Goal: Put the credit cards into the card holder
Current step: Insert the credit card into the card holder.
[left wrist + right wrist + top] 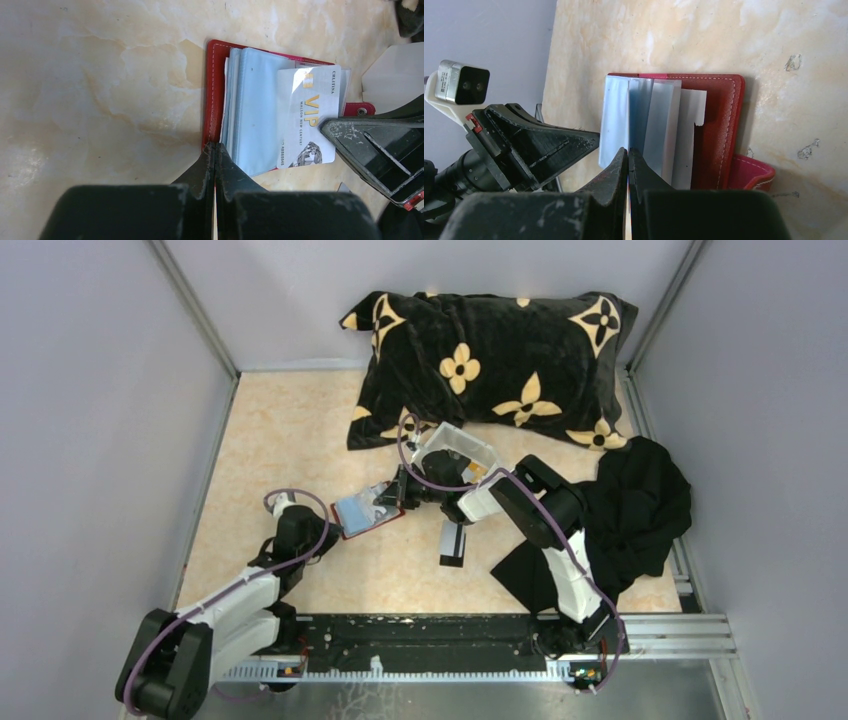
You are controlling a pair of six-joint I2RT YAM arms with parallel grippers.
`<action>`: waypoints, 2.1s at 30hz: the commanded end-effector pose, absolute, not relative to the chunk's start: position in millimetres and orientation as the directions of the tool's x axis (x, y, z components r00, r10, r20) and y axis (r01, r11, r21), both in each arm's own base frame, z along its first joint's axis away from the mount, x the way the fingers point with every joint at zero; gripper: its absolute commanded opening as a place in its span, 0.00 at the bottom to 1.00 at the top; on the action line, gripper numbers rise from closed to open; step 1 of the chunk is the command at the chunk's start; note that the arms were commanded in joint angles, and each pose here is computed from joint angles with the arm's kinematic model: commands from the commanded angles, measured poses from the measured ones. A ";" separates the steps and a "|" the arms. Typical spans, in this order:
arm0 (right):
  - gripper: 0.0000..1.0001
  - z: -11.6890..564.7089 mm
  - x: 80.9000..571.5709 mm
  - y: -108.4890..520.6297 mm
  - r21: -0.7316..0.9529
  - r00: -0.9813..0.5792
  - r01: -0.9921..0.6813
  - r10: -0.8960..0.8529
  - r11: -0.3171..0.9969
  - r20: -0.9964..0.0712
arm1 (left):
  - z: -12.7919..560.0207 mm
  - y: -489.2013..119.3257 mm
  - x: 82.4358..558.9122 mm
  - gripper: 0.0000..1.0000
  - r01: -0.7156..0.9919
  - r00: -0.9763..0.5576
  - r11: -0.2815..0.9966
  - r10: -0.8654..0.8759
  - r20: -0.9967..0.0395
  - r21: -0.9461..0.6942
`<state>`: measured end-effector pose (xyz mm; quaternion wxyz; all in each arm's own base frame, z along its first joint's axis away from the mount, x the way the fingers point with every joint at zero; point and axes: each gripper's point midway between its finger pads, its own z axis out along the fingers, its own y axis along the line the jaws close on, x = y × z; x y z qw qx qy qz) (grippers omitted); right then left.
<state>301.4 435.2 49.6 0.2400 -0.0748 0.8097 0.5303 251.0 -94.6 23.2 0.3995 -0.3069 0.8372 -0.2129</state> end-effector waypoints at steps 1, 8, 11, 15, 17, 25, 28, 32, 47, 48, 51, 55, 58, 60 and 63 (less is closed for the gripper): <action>0.00 65.1 301.2 449.3 0.829 -0.857 -0.410 0.150 0.380 -0.493 | 1.1 -98.8 231.4 0.00 -0.376 -0.564 0.721 -0.677 -0.473 -0.582; 0.00 57.2 302.6 448.2 0.839 -0.865 -0.377 0.174 0.392 -0.470 | -4.5 -102.7 225.5 0.00 -0.375 -0.582 0.713 -0.679 -0.448 -0.593; 0.00 54.2 302.4 448.4 0.841 -0.869 -0.368 0.176 0.397 -0.463 | -4.0 -104.2 224.9 0.00 -0.370 -0.586 0.711 -0.679 -0.443 -0.598; 0.00 49.1 301.0 448.3 0.837 -0.872 -0.363 0.167 0.410 -0.460 | -4.0 -105.7 223.9 0.00 -0.365 -0.591 0.711 -0.676 -0.440 -0.602; 0.00 46.2 300.9 449.2 0.837 -0.877 -0.356 0.160 0.415 -0.453 | -4.1 -106.5 223.8 0.00 -0.363 -0.594 0.711 -0.674 -0.439 -0.602; 0.00 30.9 294.7 453.7 0.825 -0.893 -0.348 0.110 0.445 -0.436 | -1.9 -108.8 226.8 0.00 -0.357 -0.596 0.715 -0.669 -0.443 -0.601; 0.00 24.3 292.9 452.8 0.813 -0.896 -0.353 0.083 0.463 -0.436 | -1.3 -109.0 227.9 0.00 -0.356 -0.596 0.717 -0.668 -0.445 -0.599; 0.12 18.2 290.3 452.3 0.791 -0.895 -0.368 0.043 0.489 -0.444 | -1.7 -109.5 228.3 0.00 -0.357 -0.597 0.717 -0.668 -0.444 -0.599; 0.41 24.8 302.5 439.4 0.579 -0.804 -0.508 -0.112 0.638 -0.584 | -0.3 -107.7 229.9 0.00 -0.360 -0.589 0.719 -0.670 -0.452 -0.595; 0.42 23.0 302.5 438.5 0.549 -0.794 -0.522 -0.138 0.652 -0.592 | -0.3 -107.7 230.0 0.00 -0.361 -0.589 0.719 -0.670 -0.452 -0.595; 0.45 21.3 300.8 440.2 0.477 -0.767 -0.558 -0.201 0.679 -0.610 | 0.2 -108.2 230.4 0.00 -0.359 -0.588 0.718 -0.671 -0.453 -0.597; 0.51 18.7 297.0 447.1 0.393 -0.728 -0.605 -0.281 0.692 -0.626 | 0.8 -108.9 230.7 0.00 -0.353 -0.589 0.718 -0.668 -0.454 -0.599; 0.56 14.8 293.9 451.5 0.347 -0.710 -0.625 -0.325 0.699 -0.625 | 1.7 -109.2 231.6 0.00 -0.350 -0.588 0.719 -0.668 -0.456 -0.601; 0.60 9.3 290.1 453.8 0.318 -0.702 -0.637 -0.358 0.702 -0.616 | 2.2 -109.5 232.0 0.00 -0.349 -0.588 0.718 -0.668 -0.456 -0.602; 0.63 3.9 286.9 455.8 0.288 -0.692 -0.648 -0.388 0.705 -0.609 | 2.2 -109.4 232.1 0.00 -0.348 -0.587 0.718 -0.669 -0.457 -0.603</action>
